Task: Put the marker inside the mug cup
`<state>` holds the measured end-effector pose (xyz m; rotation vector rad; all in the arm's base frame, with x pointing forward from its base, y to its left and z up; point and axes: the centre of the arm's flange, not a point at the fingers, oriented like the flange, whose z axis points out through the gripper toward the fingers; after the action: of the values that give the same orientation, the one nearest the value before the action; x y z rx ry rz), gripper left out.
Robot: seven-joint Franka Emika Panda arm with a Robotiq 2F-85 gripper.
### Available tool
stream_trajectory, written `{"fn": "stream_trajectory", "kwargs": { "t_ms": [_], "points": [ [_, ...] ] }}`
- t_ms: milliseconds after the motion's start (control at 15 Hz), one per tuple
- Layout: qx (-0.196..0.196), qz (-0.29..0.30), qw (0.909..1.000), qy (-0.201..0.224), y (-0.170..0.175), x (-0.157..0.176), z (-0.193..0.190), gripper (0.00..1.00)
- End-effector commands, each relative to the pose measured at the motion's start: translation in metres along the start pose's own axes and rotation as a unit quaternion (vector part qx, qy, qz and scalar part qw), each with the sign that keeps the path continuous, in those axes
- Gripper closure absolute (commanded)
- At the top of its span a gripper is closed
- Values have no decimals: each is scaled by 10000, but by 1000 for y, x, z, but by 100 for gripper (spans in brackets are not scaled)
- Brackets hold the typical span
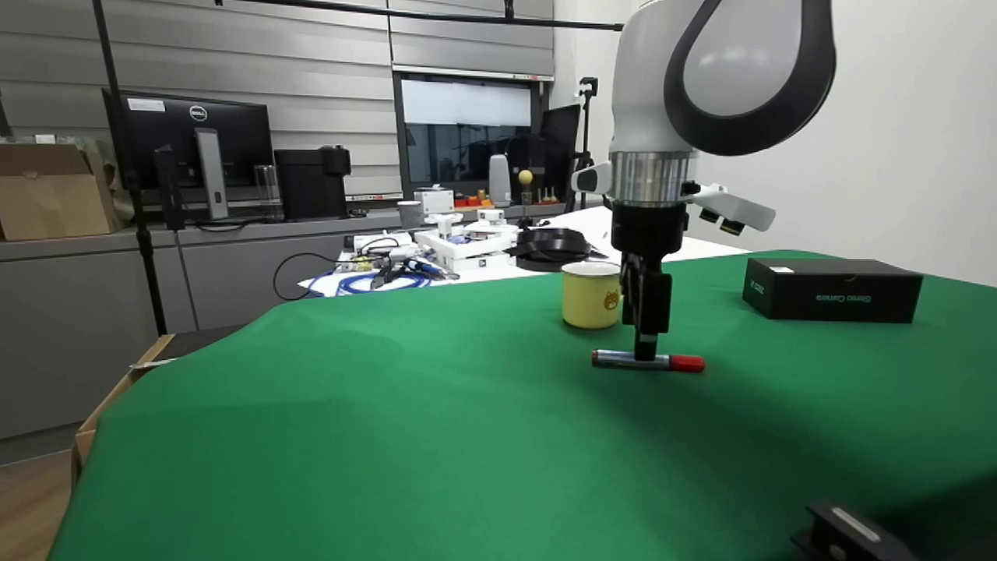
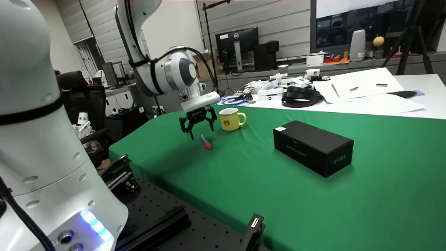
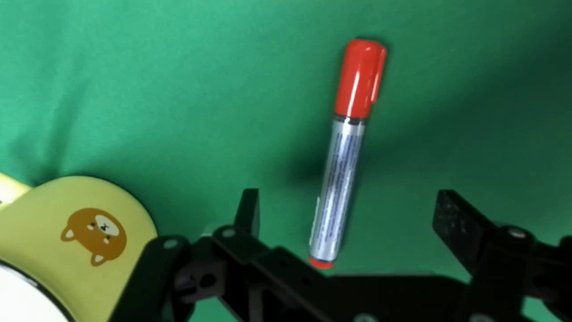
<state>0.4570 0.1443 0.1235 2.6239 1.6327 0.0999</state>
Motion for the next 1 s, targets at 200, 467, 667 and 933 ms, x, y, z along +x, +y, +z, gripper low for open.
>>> {"fn": "stream_trajectory", "kwargs": {
  "t_ms": [200,467,667,933],
  "points": [
    [8,25,10000,-41,1,11,18,0],
    [-16,-13,10000,-62,1,13,21,40],
    [-31,-24,10000,-85,0,15,22,62],
    [-40,-52,9999,-118,0,19,22,89]
  ]
}}
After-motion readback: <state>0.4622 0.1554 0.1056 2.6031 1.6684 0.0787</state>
